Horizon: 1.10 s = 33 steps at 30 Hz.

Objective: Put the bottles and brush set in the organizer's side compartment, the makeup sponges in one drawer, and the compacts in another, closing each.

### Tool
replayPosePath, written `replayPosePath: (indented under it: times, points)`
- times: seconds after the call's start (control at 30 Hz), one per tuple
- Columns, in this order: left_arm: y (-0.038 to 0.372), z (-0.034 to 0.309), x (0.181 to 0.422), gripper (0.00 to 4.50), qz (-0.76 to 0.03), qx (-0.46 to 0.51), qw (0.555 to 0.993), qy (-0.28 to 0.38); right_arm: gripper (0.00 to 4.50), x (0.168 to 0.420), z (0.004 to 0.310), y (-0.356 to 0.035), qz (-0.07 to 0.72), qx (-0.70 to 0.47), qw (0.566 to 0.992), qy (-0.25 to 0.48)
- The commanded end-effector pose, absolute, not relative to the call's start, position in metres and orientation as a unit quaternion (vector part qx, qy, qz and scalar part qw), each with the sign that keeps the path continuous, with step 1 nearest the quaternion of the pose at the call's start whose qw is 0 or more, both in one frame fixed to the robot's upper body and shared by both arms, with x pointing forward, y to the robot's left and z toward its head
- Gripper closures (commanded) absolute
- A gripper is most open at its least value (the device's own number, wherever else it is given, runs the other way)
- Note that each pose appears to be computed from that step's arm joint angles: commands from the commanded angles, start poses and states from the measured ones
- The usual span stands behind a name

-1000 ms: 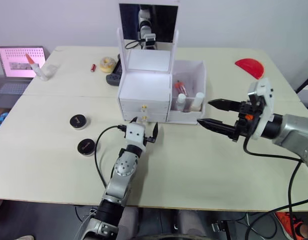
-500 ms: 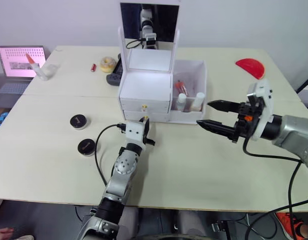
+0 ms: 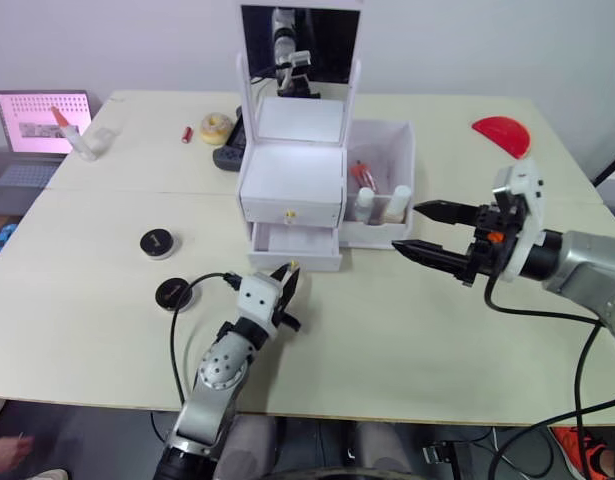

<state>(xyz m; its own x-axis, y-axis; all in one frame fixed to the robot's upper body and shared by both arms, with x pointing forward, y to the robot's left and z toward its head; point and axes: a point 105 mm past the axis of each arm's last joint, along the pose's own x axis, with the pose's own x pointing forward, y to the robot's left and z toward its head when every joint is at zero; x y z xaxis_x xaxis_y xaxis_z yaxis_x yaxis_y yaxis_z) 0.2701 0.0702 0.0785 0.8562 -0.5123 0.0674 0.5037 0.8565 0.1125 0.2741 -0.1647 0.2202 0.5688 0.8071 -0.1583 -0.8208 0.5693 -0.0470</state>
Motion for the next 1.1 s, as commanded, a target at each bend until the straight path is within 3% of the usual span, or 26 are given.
replayPosePath:
  times: [0.03,0.37,0.83,0.87,0.97,1.07,1.1]
  points:
    - [0.065,0.086,0.256,4.24,-0.302,0.041,0.951,-0.051,0.00,0.273,0.232,-0.164,0.463,-0.067,0.883,0.031]
    - [0.086,0.083,0.247,4.24,-0.286,0.046,0.957,-0.023,0.00,0.274,0.232,-0.165,0.459,-0.070,0.885,0.028]
    - [0.086,0.080,0.248,4.24,-0.290,0.046,0.956,-0.014,0.00,0.274,0.232,-0.166,0.455,-0.070,0.887,0.028]
    - [0.086,0.080,0.248,3.21,-0.291,0.046,0.955,-0.013,0.00,0.274,0.232,-0.166,0.455,-0.070,0.887,0.028]
    - [0.086,0.081,0.244,1.86,-0.301,0.047,0.952,-0.010,0.00,0.274,0.232,-0.166,0.456,-0.069,0.887,0.028]
    - [0.086,0.081,0.241,0.17,-0.307,0.048,0.951,-0.006,0.00,0.274,0.232,-0.165,0.456,-0.069,0.887,0.027]
    - [0.087,0.081,0.240,0.04,-0.309,0.047,0.950,-0.005,0.00,0.274,0.232,-0.165,0.456,-0.068,0.887,0.027]
